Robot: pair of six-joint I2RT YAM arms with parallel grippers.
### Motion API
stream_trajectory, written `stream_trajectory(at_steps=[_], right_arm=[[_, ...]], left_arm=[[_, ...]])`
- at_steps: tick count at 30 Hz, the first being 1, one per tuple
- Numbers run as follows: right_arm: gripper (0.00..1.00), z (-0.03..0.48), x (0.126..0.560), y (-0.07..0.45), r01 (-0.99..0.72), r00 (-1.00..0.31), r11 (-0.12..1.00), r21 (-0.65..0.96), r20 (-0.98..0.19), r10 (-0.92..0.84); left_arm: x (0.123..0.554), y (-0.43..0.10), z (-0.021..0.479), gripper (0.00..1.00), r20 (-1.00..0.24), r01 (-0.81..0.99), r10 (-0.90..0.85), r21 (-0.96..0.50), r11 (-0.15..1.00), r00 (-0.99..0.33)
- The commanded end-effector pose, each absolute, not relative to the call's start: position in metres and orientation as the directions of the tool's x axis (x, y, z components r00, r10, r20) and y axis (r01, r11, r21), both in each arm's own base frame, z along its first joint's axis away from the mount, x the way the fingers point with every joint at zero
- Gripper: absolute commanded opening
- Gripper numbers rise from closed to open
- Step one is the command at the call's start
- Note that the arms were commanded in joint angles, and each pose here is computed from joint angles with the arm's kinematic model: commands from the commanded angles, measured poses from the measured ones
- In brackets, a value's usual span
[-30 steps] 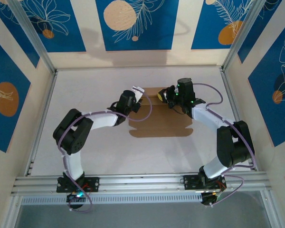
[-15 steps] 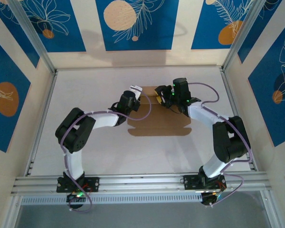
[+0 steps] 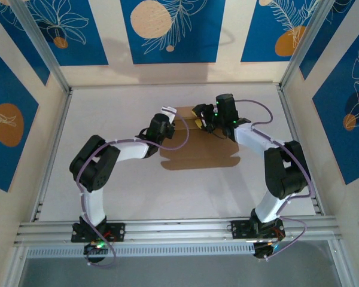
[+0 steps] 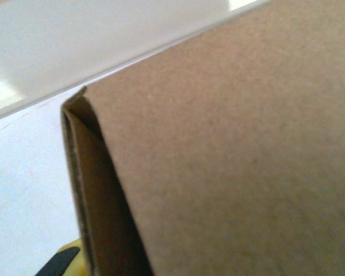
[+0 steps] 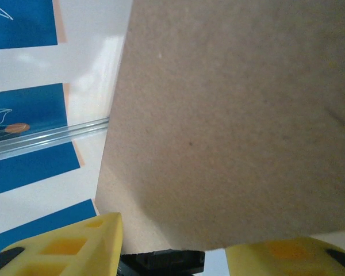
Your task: Fold the paper box
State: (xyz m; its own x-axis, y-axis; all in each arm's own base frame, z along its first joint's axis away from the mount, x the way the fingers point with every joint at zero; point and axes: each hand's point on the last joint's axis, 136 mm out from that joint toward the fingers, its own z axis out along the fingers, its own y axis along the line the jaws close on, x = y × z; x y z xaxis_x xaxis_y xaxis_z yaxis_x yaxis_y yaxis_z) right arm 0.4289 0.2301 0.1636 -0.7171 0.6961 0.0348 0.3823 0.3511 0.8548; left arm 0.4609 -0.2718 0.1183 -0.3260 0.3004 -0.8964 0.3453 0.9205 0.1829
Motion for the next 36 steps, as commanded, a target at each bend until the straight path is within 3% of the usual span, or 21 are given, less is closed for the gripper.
stream_trajectory(at_steps=[1,4,10,16,25,30,32,36], right_arm=[[0.50,0.116,0.381,0.260,0.508,-0.788,0.417,0.754,0.210,0.579],[0.55,0.133,0.380,0.251,0.440,-0.821,0.484,0.756,0.121,0.558],[0.76,0.176,0.371,0.219,0.298,-0.881,0.600,0.742,-0.028,0.472],[0.80,0.211,0.342,0.210,0.172,-0.925,0.642,0.748,-0.101,0.365],[0.66,0.279,0.306,0.212,-0.004,-0.940,0.536,0.844,-0.186,0.285],[0.52,0.285,0.332,0.194,0.041,-0.906,0.542,0.840,-0.197,0.374],[0.39,0.279,0.347,0.198,0.078,-0.911,0.520,0.851,-0.151,0.384],[0.31,0.258,0.372,0.209,0.128,-0.910,0.540,0.832,-0.117,0.397]], left_arm=[[0.453,-0.308,0.127,0.17,-0.917,0.464,0.299,0.152,0.873,-0.264],[0.452,-0.310,0.130,0.14,-0.914,0.483,0.314,0.160,0.861,-0.256],[0.454,-0.307,0.134,0.11,-0.908,0.529,0.334,0.160,0.834,-0.252],[0.455,-0.314,0.134,0.04,-0.882,0.614,0.391,0.160,0.773,-0.262],[0.452,-0.318,0.125,0.00,-0.852,0.697,0.454,0.160,0.699,-0.261],[0.452,-0.316,0.120,0.00,-0.839,0.711,0.475,0.161,0.685,-0.267],[0.453,-0.317,0.121,0.00,-0.840,0.708,0.469,0.154,0.689,-0.273],[0.461,-0.315,0.122,0.00,-0.845,0.675,0.444,0.142,0.724,-0.299]])
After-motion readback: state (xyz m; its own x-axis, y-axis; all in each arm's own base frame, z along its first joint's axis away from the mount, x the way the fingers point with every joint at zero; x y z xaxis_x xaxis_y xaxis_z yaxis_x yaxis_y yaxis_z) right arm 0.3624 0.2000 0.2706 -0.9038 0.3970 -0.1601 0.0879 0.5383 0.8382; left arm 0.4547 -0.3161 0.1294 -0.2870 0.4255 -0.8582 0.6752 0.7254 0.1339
